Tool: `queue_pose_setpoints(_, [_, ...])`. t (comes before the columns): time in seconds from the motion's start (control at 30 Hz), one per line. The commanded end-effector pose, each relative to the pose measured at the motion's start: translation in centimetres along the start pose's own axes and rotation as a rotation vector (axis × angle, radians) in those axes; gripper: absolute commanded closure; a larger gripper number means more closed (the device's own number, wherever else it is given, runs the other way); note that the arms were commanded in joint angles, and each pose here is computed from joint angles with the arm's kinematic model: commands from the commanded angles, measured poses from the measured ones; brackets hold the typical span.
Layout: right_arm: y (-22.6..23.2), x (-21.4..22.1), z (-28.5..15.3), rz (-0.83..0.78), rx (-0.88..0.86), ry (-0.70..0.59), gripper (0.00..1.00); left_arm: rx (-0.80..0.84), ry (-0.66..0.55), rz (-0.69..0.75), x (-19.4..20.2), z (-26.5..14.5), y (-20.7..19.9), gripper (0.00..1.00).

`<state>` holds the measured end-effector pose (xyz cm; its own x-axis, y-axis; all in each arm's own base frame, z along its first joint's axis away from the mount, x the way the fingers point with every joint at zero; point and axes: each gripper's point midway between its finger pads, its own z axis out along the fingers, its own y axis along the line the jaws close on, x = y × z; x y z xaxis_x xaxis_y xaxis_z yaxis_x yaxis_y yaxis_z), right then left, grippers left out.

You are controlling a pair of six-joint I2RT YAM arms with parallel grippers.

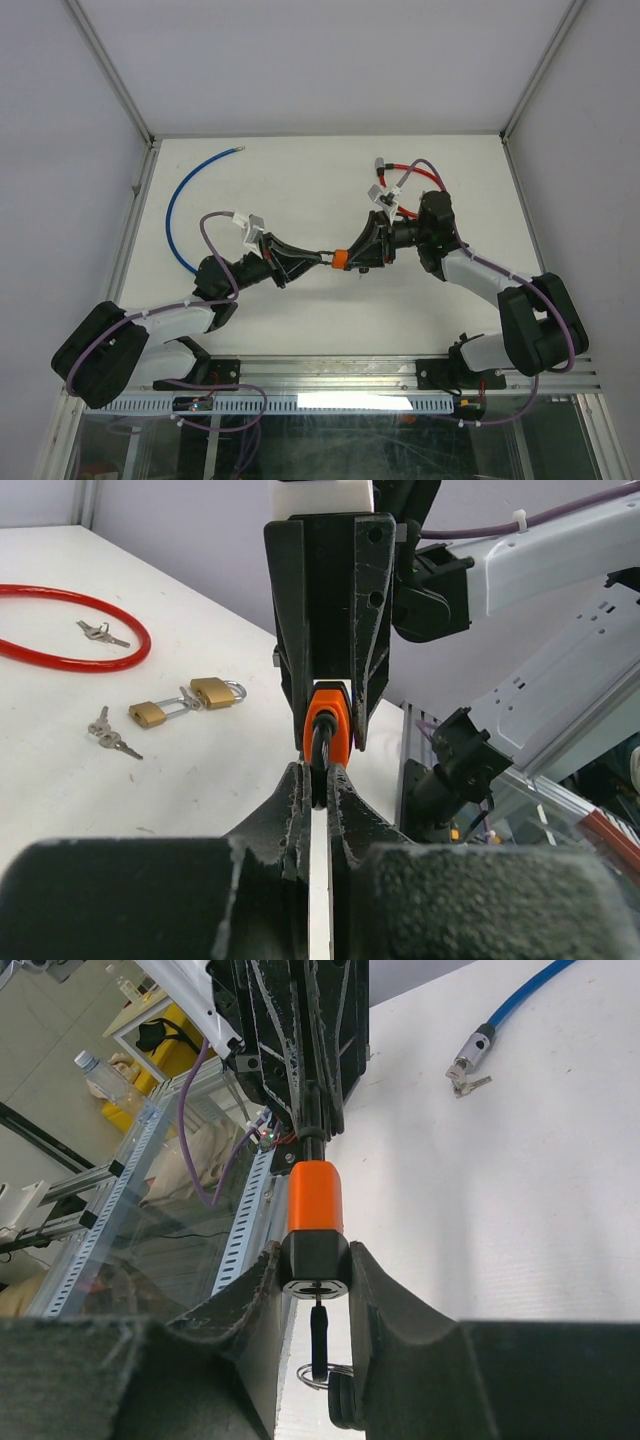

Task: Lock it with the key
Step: Lock the lock.

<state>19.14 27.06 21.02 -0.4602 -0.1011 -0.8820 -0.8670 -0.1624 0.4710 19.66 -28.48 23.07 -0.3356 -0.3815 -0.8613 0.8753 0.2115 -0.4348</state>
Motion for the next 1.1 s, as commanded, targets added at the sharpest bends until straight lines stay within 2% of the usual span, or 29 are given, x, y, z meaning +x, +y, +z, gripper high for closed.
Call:
queue_pose_setpoints(0.0, [0.6,-0.9,0.0,-0.080,-0.011,-0.006,1.00,0.054,-0.013,0.044,-1.3,0.3,-0.9,1.00])
queue_pose_setpoints(0.2, [-0.4,0.2,0.4,-0.077,0.005,0.011,1.00,0.052,0.004,0.100,-1.5,0.4,-0.9,1.00])
queue_pose_setpoints(0.23, [-0.5,0.2,0.4,-0.074,0.004,0.012,0.97,0.056,0.003,0.105,-1.5,0.3,-1.0,1.00])
queue_pose_setpoints(0.3, [-0.5,0.4,0.5,-0.068,0.008,0.012,0.79,0.065,-0.004,0.111,-1.6,0.3,-1.2,1.00])
queue_pose_setpoints(0.37, [-0.4,0.5,0.6,-0.076,0.007,0.010,0.66,0.067,-0.011,0.113,-1.8,0.2,-1.3,1.00])
queue_pose_setpoints(0.47, [-0.2,0.6,0.8,-0.089,0.001,0.010,0.51,0.067,-0.018,0.113,-1.8,0.2,-1.4,1.00])
queue_pose_setpoints(0.53, [-0.2,0.8,1.0,-0.095,-0.004,0.011,0.44,0.069,-0.023,0.113,-1.9,0.2,-1.4,1.00])
queue_pose_setpoints(0.7, [0.0,1.6,1.5,-0.100,-0.025,0.027,0.41,0.063,-0.033,0.111,-2.2,0.2,-1.4,1.00])
queue_pose_setpoints(0.77, [-0.3,1.7,1.6,-0.128,-0.011,0.031,0.37,0.058,-0.017,0.113,-2.0,0.3,-1.2,1.00])
queue_pose_setpoints(0.83, [-0.5,1.6,1.4,-0.164,0.010,0.044,0.28,0.053,0.028,0.120,-1.5,0.5,-0.9,1.00])
queue_pose_setpoints(0.87, [-0.8,1.5,1.3,-0.227,0.028,0.060,0.12,0.051,0.061,0.128,-1.0,0.6,-0.7,1.00])
queue_pose_setpoints(0.9, [-0.8,1.5,1.1,-0.287,0.034,0.083,0.03,0.050,0.106,0.134,-0.4,0.7,-0.4,1.00])
queue_pose_setpoints(0.93, [-1.2,1.3,0.8,-0.379,0.057,0.111,0.01,0.050,0.154,0.147,0.2,0.8,-0.2,1.00])
queue_pose_setpoints(1.0, [-1.4,0.8,0.4,-0.452,0.083,0.158,0.00,0.043,0.255,0.156,1.5,0.9,0.6,1.00])
queue_pose_setpoints(1.07, [-1.3,0.7,0.3,-0.448,0.091,0.196,0.00,0.046,0.321,0.176,2.2,1.0,1.1,1.00])
